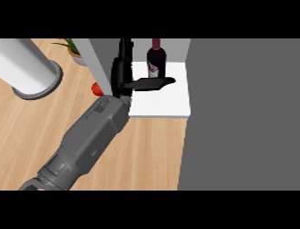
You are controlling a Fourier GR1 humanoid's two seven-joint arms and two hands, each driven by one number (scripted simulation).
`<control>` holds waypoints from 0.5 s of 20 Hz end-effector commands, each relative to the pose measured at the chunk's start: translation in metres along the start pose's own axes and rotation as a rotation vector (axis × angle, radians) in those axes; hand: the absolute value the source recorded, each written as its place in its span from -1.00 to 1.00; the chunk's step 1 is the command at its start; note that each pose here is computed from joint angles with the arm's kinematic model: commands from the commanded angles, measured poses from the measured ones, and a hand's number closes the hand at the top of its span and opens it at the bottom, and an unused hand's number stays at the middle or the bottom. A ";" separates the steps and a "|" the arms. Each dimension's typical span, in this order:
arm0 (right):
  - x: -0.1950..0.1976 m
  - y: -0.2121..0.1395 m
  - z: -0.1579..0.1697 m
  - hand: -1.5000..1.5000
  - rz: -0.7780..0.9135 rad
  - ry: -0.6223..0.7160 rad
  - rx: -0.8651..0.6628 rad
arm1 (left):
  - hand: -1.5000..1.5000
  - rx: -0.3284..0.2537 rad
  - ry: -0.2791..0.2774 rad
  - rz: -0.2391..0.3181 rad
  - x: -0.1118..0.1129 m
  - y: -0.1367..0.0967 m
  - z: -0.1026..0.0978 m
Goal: Pick up the wine, place it into the cabinet and close the cabinet
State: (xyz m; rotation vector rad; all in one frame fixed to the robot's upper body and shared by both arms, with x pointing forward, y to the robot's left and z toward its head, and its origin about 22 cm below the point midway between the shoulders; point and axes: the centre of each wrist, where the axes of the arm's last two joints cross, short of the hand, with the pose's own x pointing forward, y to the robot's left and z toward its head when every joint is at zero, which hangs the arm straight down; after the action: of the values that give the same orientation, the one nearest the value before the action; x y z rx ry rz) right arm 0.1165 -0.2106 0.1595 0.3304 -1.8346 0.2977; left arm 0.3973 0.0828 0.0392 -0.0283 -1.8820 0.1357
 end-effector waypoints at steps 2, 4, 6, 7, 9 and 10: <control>0.042 0.004 0.027 -1.00 -0.008 -0.075 0.025 | -1.00 -0.056 0.016 0.056 0.000 0.001 0.033; 0.038 0.006 0.027 -1.00 -0.001 -0.071 -0.014 | -1.00 -0.063 0.018 0.085 0.003 -0.001 0.052; 0.035 0.002 0.023 -1.00 0.001 -0.073 0.010 | -1.00 -0.048 0.005 0.098 -0.003 0.002 0.080; 0.048 0.011 0.030 -1.00 -0.004 -0.082 0.014 | -1.00 -0.050 0.003 0.094 0.020 0.007 0.054; 0.044 0.006 0.027 -1.00 -0.014 -0.084 0.015 | -1.00 -0.043 0.022 0.120 0.013 0.003 0.090; 0.025 -0.006 0.018 -1.00 0.003 -0.067 0.015 | -1.00 -0.067 0.014 0.138 0.025 0.002 0.099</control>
State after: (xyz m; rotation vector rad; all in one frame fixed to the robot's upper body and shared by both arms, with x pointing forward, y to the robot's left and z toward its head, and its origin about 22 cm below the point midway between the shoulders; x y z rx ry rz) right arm 0.1158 -0.2124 0.1586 0.3099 -1.8427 0.3053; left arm 0.3289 0.0814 0.0254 -0.1553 -1.8723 0.1521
